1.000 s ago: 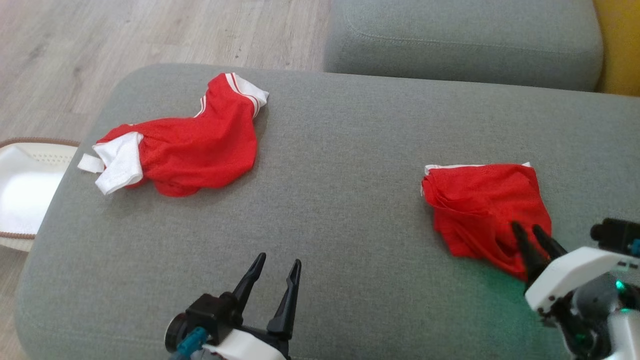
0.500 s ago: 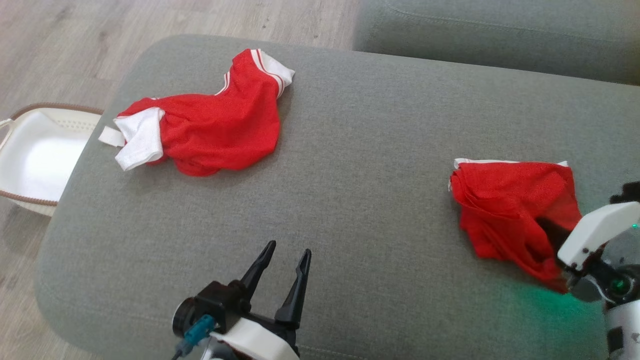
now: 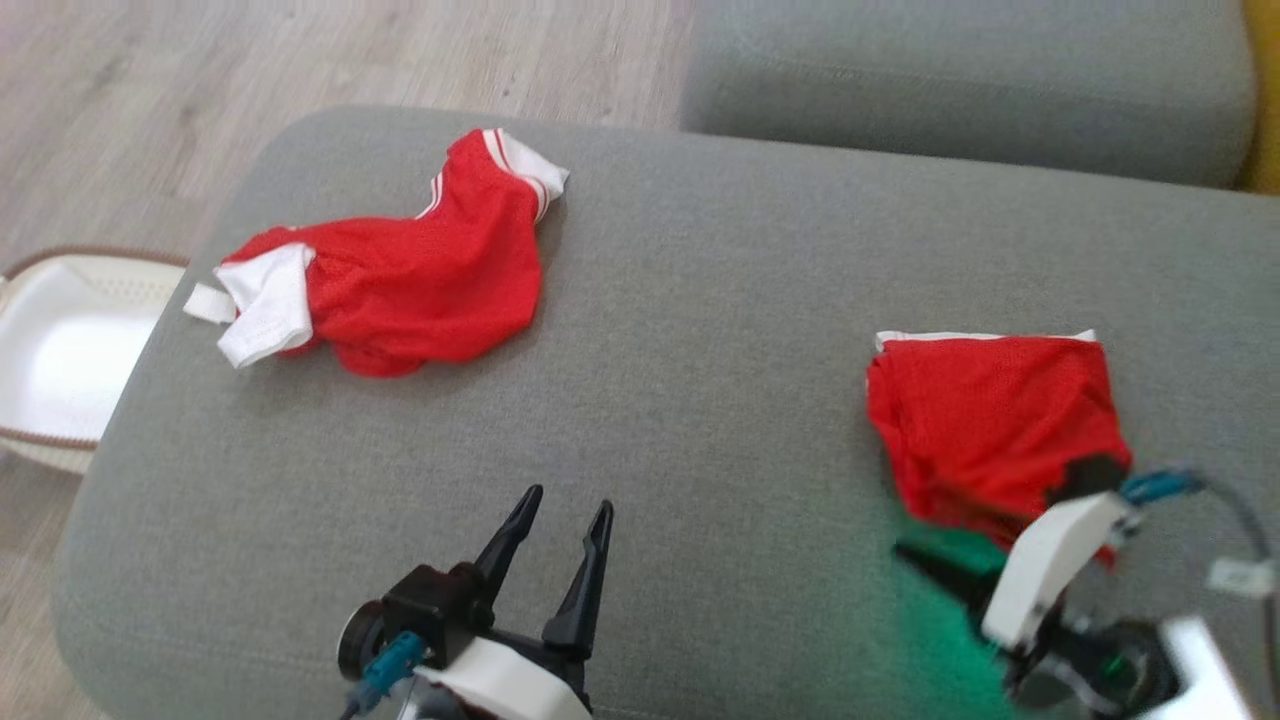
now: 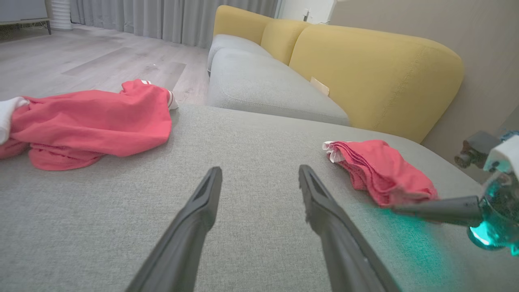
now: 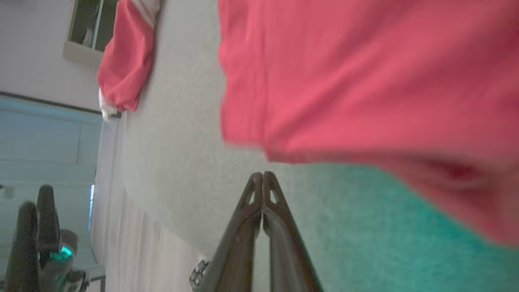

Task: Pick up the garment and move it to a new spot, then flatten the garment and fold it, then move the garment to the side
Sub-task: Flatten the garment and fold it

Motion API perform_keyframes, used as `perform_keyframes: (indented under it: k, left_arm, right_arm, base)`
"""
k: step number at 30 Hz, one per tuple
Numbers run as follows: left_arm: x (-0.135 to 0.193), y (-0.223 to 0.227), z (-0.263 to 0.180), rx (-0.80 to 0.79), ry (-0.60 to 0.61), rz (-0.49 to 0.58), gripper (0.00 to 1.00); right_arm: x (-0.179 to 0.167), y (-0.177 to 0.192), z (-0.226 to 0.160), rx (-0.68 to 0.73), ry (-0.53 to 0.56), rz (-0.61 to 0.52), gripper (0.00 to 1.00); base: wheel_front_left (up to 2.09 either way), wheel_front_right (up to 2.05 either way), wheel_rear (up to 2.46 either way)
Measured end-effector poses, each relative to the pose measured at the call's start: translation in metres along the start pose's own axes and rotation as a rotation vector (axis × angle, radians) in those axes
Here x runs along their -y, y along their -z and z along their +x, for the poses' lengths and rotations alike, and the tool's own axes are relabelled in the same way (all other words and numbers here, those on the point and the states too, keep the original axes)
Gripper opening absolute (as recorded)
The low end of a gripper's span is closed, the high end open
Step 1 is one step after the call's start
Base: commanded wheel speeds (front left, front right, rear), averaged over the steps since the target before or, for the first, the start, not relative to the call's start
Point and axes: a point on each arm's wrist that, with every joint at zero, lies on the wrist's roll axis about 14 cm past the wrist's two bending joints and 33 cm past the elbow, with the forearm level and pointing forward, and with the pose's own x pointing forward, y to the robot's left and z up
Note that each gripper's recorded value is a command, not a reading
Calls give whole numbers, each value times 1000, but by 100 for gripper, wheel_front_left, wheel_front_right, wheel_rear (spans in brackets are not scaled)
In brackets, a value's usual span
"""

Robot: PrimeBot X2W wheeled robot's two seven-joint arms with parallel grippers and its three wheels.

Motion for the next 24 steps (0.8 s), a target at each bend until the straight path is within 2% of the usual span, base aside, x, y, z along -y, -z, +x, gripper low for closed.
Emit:
perform_keyframes:
  k: [3, 5, 6, 7, 8, 14, 24]
  left_arm:
    - [2, -2, -3, 11, 4, 1, 100]
    - [1, -4, -7, 19, -3, 3, 100]
    - [0, -4, -9, 21, -12, 2, 100]
    - [-3, -4, -12, 24, -26, 2, 100]
    - [-8, -4, -14, 25, -44, 2, 100]
    - [-39, -2, -27, 23, -152, 20, 100]
    - [-65, -8, -46, 42, -227, 72, 100]
  right_arm:
    - [-12, 33, -1, -46, -24, -33, 0]
    - [-19, 45, -3, -19, -41, -35, 2]
    - [-23, 47, -4, 19, -49, -36, 42]
    - [-25, 46, -6, 66, -49, -46, 73]
    - [-25, 43, -8, 114, -40, -60, 100]
    - [-6, 14, -27, 393, 79, -191, 100]
    - [24, -12, -75, 717, 213, -267, 100]
  base:
    - [0, 0, 0]
    - [0, 0, 0]
    - [0, 0, 0]
    - [0, 0, 0]
    - [0, 0, 0]
    - [0, 0, 0]
    - [0, 0, 0]
